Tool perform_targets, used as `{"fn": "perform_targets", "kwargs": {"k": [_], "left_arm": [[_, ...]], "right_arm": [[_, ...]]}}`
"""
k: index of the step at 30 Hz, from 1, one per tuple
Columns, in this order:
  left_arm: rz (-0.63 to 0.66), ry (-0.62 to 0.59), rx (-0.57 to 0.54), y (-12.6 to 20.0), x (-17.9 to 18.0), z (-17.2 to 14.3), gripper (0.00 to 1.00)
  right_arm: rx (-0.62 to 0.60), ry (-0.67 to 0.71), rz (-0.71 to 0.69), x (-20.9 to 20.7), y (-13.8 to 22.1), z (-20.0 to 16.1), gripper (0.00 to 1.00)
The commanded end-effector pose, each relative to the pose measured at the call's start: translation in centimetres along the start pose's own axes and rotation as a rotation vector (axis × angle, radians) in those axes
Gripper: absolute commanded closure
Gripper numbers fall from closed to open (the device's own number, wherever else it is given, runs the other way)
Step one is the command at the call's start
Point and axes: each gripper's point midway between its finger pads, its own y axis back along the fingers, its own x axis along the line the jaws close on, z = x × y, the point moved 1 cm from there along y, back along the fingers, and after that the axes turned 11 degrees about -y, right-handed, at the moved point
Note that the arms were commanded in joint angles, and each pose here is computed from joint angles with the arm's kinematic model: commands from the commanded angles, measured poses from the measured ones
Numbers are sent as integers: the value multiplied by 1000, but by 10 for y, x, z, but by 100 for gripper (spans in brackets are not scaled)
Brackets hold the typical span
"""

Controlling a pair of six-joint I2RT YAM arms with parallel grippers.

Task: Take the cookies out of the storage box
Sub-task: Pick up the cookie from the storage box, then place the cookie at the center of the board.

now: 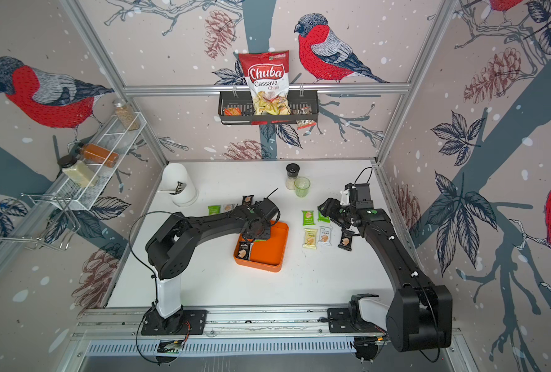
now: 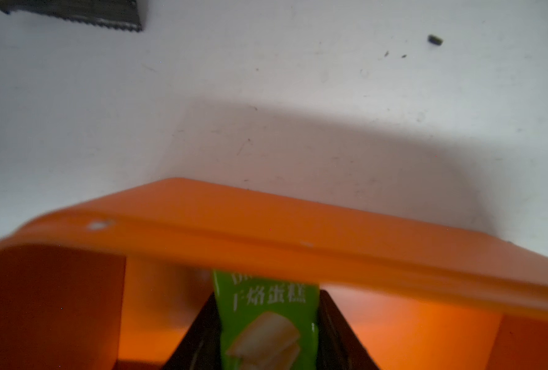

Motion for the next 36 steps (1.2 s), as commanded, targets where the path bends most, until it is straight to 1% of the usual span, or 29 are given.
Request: {"fn": "perform_targets", "kwargs": {"k": [1, 7, 10, 15, 18, 22, 28, 31, 36], "left_arm": [[-41, 3, -18, 15, -3, 3, 61], [-131, 45, -78, 46, -10, 10, 61], [-145, 63, -109, 63, -7, 14, 60], [-103, 85, -175, 93, 15, 14, 60], [-71, 113, -183, 101, 38, 6, 59], [-22, 165, -175, 101, 77, -13, 59], [75, 232, -141, 85, 138, -52, 59], [116, 245, -145, 76, 160, -63, 59], [145, 252, -130, 59, 182, -73, 58]], "right_arm": [[6, 3, 19, 5, -2, -3, 33], [29, 15, 39, 18, -14, -10, 33], [43, 24, 44, 26, -25, -14, 33], [75, 53, 62, 47, -44, -22, 33], [98, 65, 72, 60, -57, -26, 34], [126, 93, 84, 77, -71, -35, 34], [151, 105, 81, 87, -85, -48, 33], [154, 105, 73, 87, -88, -54, 33], [157, 107, 59, 87, -91, -64, 34]]}}
